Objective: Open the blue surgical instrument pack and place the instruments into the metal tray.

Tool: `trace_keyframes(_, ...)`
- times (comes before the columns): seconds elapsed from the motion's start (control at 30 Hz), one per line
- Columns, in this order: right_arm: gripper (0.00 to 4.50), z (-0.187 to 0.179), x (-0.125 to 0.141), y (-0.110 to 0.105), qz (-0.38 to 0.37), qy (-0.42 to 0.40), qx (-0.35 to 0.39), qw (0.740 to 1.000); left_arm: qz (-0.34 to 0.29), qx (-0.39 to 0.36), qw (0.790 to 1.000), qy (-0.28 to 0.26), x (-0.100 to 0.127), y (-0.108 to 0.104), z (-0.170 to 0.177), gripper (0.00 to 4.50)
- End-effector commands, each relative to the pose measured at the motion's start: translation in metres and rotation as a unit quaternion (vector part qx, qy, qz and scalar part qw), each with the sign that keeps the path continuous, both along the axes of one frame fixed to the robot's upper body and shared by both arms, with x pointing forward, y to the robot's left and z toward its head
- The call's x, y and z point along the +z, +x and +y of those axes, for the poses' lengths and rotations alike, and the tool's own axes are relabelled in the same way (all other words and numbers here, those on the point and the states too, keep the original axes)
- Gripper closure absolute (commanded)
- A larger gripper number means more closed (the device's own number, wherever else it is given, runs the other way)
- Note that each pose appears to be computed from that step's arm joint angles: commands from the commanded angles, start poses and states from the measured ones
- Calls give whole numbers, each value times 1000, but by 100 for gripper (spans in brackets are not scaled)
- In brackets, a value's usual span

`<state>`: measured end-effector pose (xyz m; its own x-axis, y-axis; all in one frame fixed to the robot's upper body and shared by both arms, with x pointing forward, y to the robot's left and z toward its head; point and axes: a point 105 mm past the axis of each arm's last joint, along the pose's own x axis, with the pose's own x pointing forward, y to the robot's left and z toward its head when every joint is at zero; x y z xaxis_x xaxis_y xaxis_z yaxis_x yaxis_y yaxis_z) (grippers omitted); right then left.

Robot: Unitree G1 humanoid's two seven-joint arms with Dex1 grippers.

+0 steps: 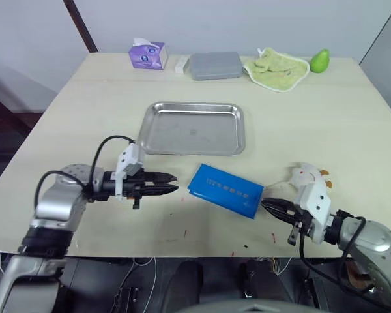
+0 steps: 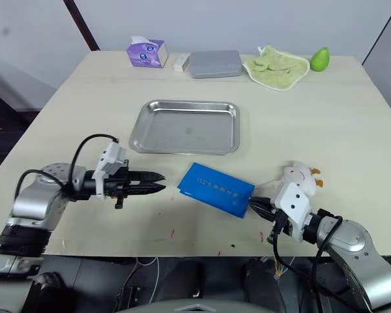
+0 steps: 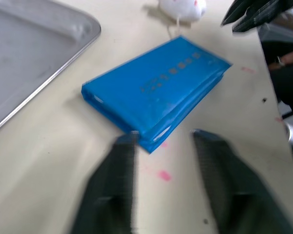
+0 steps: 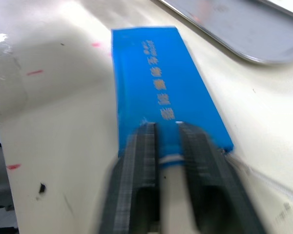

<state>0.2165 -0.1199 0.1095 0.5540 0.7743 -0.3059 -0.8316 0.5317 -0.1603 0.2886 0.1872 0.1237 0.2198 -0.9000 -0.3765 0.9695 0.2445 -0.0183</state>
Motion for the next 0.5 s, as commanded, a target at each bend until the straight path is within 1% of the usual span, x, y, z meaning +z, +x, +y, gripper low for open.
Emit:
trace_keyframes(0.03, 450, -7, 0, -1, 0, -18, -9, 1000, -12, -18, 999, 29, -4, 11, 0, 447)
trace_keyframes(0.13, 450, -11, -6, 2, 4, -35, -14, 999, -12, -27, 999, 43, -9, 21, -1, 447)
trace_keyframes(0.3, 450, -13, -22, 11, 13, -68, -14, 997, -25, -43, 997, 61, -17, 41, -16, 447)
trace_keyframes(0.5, 450, -10, -34, 21, 8, -102, -5, 995, -38, -60, 995, 63, -21, 51, -30, 447)
